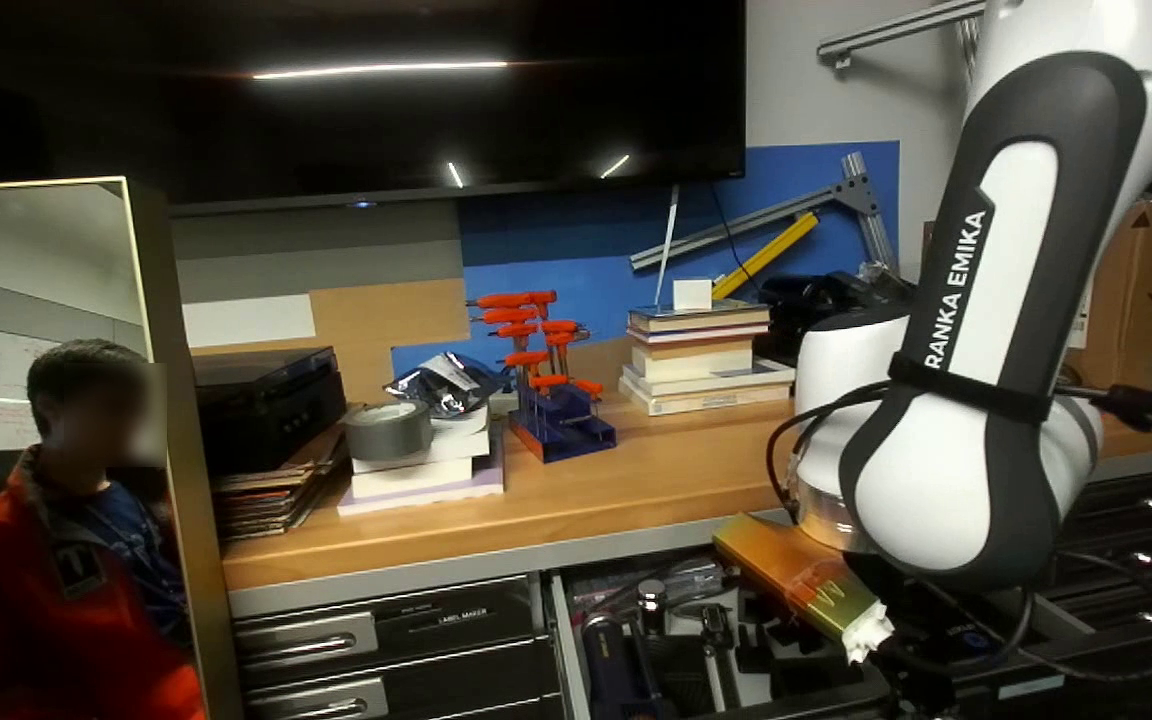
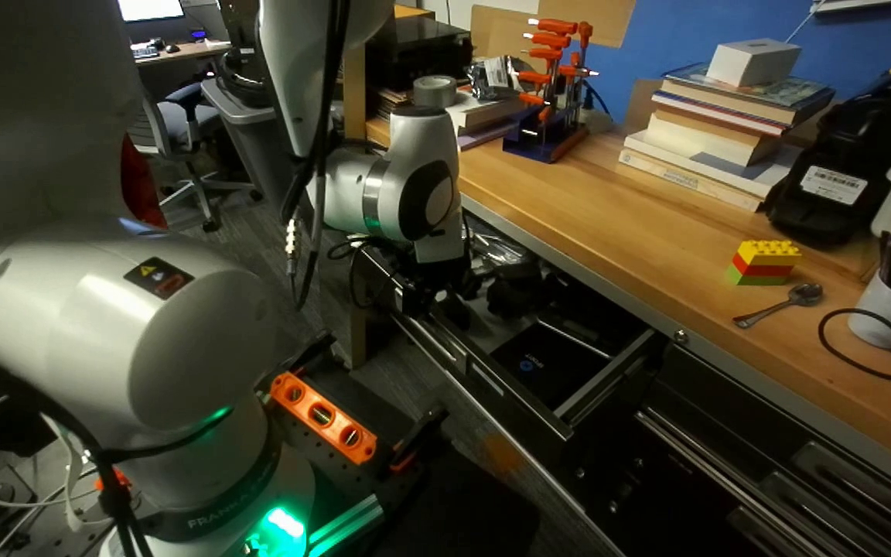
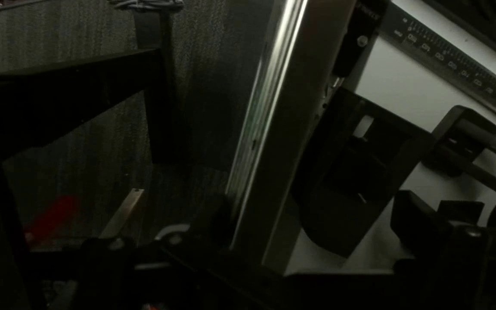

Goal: Put the black objects in the drawer and close it

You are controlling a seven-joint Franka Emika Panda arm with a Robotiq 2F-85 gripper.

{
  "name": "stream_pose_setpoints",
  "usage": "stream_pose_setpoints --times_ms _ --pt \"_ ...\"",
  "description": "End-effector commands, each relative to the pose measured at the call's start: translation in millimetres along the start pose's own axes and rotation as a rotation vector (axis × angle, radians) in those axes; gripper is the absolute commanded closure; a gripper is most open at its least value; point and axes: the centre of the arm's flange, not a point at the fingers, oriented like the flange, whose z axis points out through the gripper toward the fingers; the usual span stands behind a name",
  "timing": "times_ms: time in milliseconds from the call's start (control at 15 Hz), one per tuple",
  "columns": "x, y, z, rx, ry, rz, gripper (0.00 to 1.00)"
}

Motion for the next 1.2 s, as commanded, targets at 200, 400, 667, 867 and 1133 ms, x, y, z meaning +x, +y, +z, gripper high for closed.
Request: stream_pose_setpoints --times_ms 200,400,667,867,1133 --pt "23 8 4 0.199 0.041 -0.021 0.00" --pt "34 -3 5 0.247 0.043 -0.044 0.00" --pt "35 -6 -1 0.320 0.059 -0.097 0.00" --pt "30 -14 -13 0.374 0.108 -0.171 0.00" --pt "15 -17 -32 0.334 0.144 -0.227 0.00"
